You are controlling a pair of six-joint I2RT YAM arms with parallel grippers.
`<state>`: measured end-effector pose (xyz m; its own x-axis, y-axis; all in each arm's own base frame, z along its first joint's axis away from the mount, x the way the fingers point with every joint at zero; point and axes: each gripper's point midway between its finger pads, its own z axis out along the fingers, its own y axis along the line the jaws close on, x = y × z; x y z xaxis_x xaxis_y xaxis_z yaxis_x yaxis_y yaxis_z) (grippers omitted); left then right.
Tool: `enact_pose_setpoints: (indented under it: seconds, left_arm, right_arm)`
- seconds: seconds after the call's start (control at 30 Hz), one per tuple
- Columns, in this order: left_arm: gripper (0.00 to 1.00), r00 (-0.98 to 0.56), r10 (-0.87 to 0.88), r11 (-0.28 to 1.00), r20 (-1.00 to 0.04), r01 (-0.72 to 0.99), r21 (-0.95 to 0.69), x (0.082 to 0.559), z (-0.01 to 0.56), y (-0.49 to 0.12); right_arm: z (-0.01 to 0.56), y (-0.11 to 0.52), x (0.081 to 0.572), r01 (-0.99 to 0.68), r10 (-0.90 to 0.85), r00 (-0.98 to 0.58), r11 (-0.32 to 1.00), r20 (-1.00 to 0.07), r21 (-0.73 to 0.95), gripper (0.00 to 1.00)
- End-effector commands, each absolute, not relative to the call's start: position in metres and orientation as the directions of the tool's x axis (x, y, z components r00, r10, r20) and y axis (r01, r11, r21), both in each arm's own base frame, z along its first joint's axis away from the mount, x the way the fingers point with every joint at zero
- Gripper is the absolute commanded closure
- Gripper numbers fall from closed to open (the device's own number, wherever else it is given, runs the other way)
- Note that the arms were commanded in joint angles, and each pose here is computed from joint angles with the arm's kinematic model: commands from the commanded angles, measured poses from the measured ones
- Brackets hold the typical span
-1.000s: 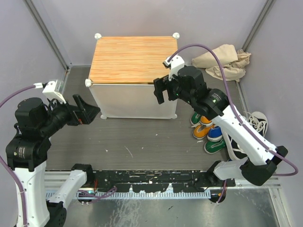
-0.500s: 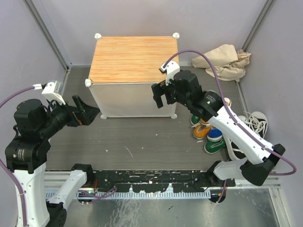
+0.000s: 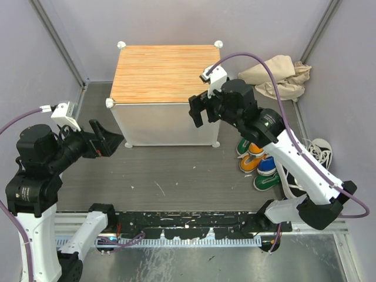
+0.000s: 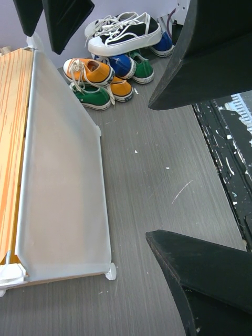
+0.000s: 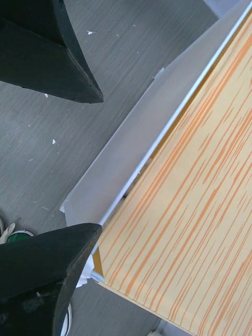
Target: Place and organize the shoes in the shoe cabinet
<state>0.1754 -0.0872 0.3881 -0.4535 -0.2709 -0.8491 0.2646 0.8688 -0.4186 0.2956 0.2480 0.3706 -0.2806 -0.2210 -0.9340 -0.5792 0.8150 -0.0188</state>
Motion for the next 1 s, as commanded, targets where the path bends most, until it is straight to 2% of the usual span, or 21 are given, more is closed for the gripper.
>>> enact_pose_setpoints:
  seconds: [0.0,0.27,0.5,0.77,0.87,0.97]
  left_arm:
    - [0.02,-0.417,-0.268,0.872,-0.868,0.278,-0.402,0.174,0.398,-0.085]
    - [0.02,-0.41,-0.266,0.873,-0.873,0.282,-0.398,0.171,0.401,-0.085]
    - [0.02,-0.403,-0.271,0.872,-0.874,0.281,-0.4,0.17,0.406,-0.085]
    - [0.02,-0.39,-0.264,0.885,-0.882,0.267,-0.383,0.175,0.41,-0.081]
    - [0.02,-0.376,-0.264,0.886,-0.888,0.271,-0.378,0.176,0.416,-0.08]
    - [0.02,-0.366,-0.269,0.884,-0.891,0.275,-0.379,0.18,0.423,-0.081]
  right_arm:
    - [0.374,0.251,0.316,-0.547,-0.215,-0.266,0.836,-0.94,-0.036,0.0]
    - [0.358,0.248,0.325,-0.537,-0.216,-0.313,0.843,-0.925,-0.015,0.0]
    - [0.367,0.252,0.288,-0.636,-0.214,-0.356,0.769,-0.91,0.068,0.0]
    - [0.331,0.258,0.242,-0.745,-0.309,-0.45,0.647,-0.838,0.162,0.0]
    - [0.325,0.272,0.206,-0.829,-0.356,-0.449,0.508,-0.819,0.234,0.0]
    - [0.335,0.3,0.146,-0.912,-0.385,-0.395,0.272,-0.834,0.307,0.0]
